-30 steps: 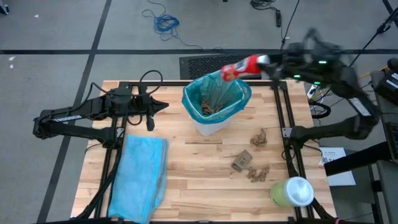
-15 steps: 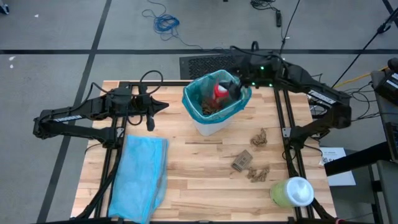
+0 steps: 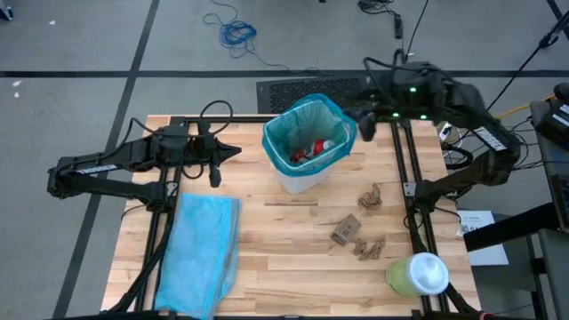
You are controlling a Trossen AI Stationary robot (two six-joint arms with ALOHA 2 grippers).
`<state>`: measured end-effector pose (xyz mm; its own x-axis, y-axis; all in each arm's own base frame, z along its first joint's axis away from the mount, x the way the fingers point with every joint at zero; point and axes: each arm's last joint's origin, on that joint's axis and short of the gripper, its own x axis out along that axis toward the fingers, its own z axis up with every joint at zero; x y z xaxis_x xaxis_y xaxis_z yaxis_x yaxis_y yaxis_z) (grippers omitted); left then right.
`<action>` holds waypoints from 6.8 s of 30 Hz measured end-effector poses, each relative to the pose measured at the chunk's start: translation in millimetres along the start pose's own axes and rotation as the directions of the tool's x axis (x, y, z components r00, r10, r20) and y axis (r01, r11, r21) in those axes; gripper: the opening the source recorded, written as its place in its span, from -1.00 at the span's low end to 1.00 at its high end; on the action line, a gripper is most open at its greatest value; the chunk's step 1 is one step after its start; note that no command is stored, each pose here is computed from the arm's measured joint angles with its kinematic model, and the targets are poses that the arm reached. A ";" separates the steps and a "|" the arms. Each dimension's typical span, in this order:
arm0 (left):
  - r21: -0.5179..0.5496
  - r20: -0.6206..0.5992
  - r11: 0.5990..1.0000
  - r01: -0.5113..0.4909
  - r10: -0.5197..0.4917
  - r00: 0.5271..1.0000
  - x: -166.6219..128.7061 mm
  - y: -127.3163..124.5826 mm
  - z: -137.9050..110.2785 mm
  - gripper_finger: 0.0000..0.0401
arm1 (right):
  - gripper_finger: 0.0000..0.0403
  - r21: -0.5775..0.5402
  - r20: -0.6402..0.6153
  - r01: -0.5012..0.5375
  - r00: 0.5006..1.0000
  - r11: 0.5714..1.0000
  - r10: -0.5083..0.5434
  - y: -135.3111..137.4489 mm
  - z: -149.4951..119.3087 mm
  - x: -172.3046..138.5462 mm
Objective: Place trash/remove bag and relplace
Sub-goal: Put the plastic bottle into the trash bin, then put the brown napkin into the trash bin, then put brown paper into the trash bin
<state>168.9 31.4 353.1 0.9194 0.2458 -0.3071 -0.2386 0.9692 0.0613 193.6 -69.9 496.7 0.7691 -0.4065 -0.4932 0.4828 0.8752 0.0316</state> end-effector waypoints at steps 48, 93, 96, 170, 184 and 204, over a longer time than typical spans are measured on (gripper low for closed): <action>-0.005 0.003 1.000 0.000 0.000 1.000 0.0 0.0 0.3 -1.00 | -1.00 0.026 -0.060 0.197 0.979 0.980 -0.196 -39.0 -34.9 46.6; -0.007 -0.160 1.000 0.011 -0.012 0.987 30.4 -3.4 -14.0 -0.98 | 0.32 -0.233 -0.699 0.144 0.663 0.962 -0.269 85.8 -311.1 77.9; -0.007 -0.159 1.000 0.011 -0.012 0.987 30.4 -3.4 -13.9 -0.98 | 0.45 -0.285 -0.693 0.180 0.640 0.942 -0.332 87.7 -316.7 87.1; -0.014 -0.189 1.000 0.012 -0.014 0.982 31.1 -3.8 -16.8 -0.98 | 0.01 -0.059 0.097 0.150 0.985 0.987 -0.144 55.2 -78.1 109.3; -0.014 -0.202 1.000 0.010 -0.013 0.979 30.8 -3.8 -18.0 -0.98 | 0.00 -0.180 -0.170 -0.080 0.984 0.980 0.049 93.9 -123.3 47.2; -0.038 -0.214 0.999 0.003 -0.011 0.977 30.6 -3.7 -19.2 -0.98 | 0.00 0.030 -0.528 -0.129 0.840 0.991 0.125 166.2 -302.8 81.3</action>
<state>191.9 34.9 325.3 0.8336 0.2260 -0.5040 -0.2478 0.9685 0.0244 209.5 122.0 198.6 0.4853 -0.0933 -0.8693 0.3922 0.9119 0.1210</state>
